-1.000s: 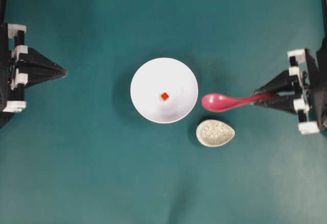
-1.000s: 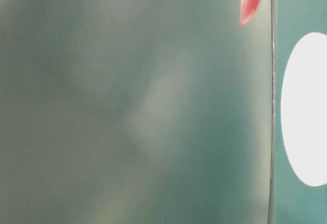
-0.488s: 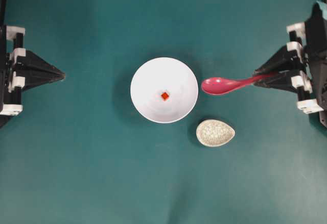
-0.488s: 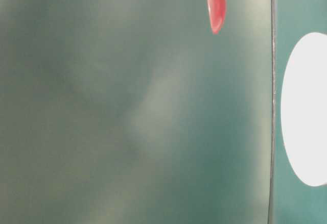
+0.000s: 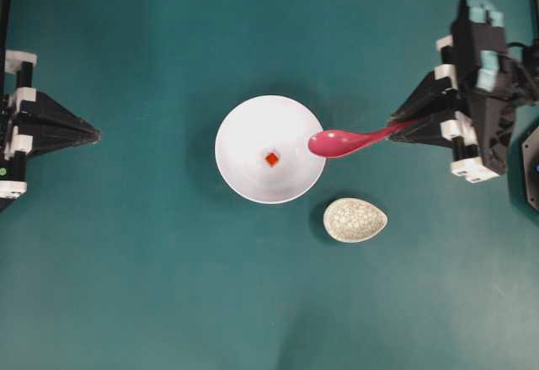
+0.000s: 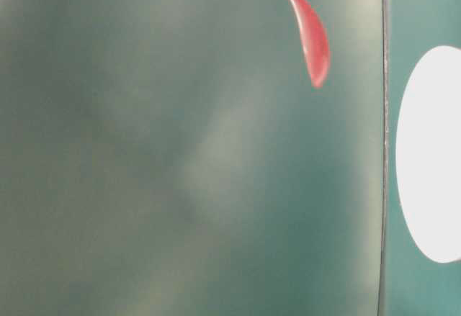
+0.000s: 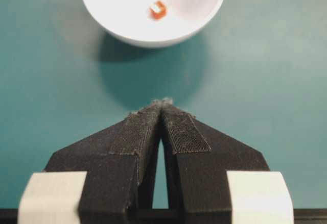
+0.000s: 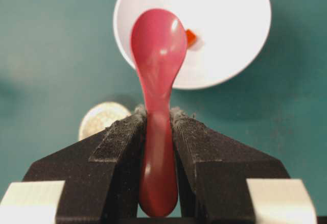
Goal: Grip the spoon and scoop the red block from the bowl with right arm.
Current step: 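Lower the spoon bowl into the white bowl beside the red cube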
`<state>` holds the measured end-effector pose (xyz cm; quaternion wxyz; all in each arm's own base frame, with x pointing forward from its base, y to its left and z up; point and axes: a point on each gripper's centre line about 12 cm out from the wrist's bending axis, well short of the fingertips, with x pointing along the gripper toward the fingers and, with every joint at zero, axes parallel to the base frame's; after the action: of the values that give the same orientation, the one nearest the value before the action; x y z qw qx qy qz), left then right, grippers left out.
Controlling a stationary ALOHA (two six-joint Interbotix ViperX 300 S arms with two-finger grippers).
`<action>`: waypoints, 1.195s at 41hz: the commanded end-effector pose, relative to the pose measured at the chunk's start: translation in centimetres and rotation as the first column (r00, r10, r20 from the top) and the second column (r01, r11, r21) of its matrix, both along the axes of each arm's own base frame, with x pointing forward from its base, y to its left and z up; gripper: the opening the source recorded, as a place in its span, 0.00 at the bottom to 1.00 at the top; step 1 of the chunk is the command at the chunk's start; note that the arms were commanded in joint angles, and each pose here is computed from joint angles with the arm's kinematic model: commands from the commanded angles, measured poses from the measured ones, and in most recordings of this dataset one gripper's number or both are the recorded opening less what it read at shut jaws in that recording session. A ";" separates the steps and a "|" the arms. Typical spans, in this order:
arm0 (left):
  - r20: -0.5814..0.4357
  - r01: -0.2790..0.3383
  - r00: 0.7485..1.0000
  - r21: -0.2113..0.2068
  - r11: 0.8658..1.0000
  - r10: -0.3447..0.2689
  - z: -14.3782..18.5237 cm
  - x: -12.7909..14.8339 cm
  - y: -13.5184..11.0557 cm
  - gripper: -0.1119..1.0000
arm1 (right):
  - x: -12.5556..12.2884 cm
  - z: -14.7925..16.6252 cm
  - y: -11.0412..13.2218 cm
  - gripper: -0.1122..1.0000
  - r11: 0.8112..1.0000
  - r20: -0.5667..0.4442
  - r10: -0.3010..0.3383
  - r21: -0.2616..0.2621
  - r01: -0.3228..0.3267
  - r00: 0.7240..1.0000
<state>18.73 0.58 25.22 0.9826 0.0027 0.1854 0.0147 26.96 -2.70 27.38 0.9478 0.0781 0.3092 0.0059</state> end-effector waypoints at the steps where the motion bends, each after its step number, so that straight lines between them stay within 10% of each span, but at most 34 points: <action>1: 0.031 0.003 1.000 0.001 1.000 -0.003 1.3 0.3 0.0 0.10 | 1.1 1.1 -0.2 0.31 1.000 0.004 0.006 0.001 -0.006 1.000; 49: 0.021 0.008 1.000 0.015 1.000 -0.008 1.2 0.2 0.0 0.10 | 10.2 -1.5 -2.2 0.31 0.982 -0.345 0.143 -0.066 -0.176 0.928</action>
<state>18.60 0.55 25.19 0.9818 0.0088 0.1892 0.0128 36.71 -4.72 24.86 0.8743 0.0125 0.4821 0.0555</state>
